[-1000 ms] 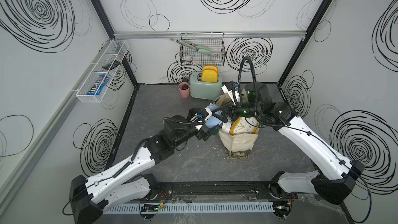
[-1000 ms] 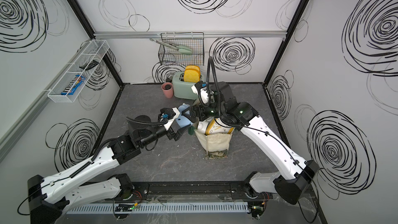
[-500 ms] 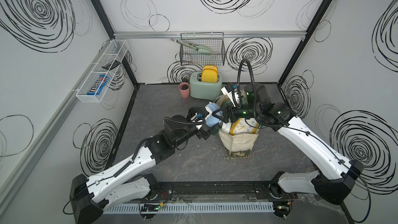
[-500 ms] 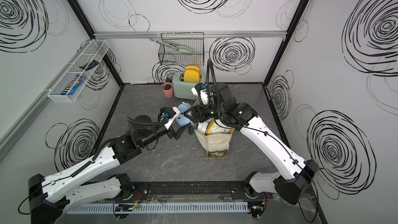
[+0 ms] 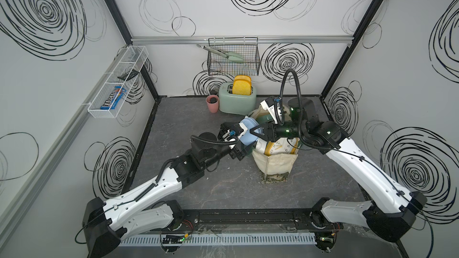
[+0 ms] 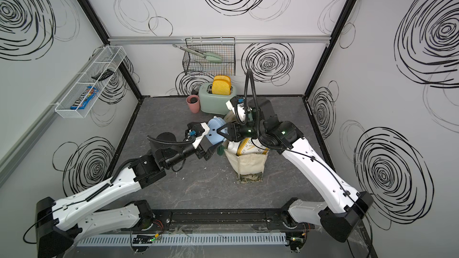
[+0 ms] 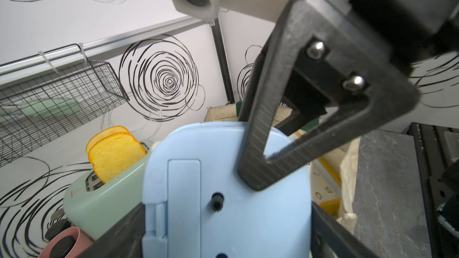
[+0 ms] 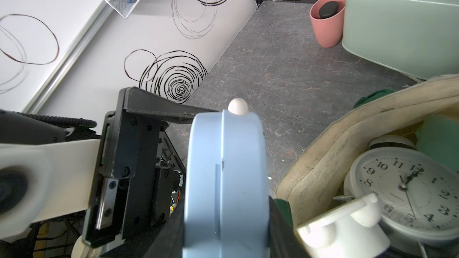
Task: Put the alarm clock into the canvas bag
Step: Pick up the alarm from the center of the board, then place the alarm at the canvas bag.
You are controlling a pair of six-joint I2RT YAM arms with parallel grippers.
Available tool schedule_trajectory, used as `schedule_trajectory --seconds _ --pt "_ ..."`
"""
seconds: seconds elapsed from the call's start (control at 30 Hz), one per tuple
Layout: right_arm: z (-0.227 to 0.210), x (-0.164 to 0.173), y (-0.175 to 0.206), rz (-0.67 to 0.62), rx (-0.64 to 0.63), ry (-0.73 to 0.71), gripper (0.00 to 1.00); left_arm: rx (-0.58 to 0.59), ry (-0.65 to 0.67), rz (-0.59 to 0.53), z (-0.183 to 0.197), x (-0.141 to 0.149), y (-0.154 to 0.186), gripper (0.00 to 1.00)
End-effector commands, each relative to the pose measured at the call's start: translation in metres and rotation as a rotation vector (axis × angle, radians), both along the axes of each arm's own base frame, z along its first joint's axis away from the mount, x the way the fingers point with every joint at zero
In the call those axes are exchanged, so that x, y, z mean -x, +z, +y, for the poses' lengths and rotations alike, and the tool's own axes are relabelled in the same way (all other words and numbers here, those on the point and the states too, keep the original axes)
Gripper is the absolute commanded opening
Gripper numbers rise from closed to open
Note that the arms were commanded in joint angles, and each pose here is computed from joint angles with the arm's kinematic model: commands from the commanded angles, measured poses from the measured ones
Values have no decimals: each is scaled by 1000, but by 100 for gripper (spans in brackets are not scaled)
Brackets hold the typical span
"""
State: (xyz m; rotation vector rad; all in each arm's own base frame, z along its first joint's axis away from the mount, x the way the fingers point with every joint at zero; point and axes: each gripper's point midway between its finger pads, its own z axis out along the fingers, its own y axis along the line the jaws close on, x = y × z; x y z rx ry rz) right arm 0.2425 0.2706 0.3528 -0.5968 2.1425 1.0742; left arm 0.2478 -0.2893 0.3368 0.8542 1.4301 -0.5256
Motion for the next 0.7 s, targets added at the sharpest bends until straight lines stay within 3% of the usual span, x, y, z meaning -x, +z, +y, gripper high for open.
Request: schedule_trajectory --seconds 0.0,0.17,0.47,0.67 --pt "-66 -37 34 -148 -12 -280 7 102 -62 -2 2 16 22 96" --pt "-102 -53 22 -125 55 -412 6 123 -32 57 14 17 5 96" --pt "-108 -50 -23 43 70 -505 2 128 58 273 5 -12 -32 96" --pt "-94 -52 -37 56 128 -566 2 146 27 355 -12 -17 -40 96"
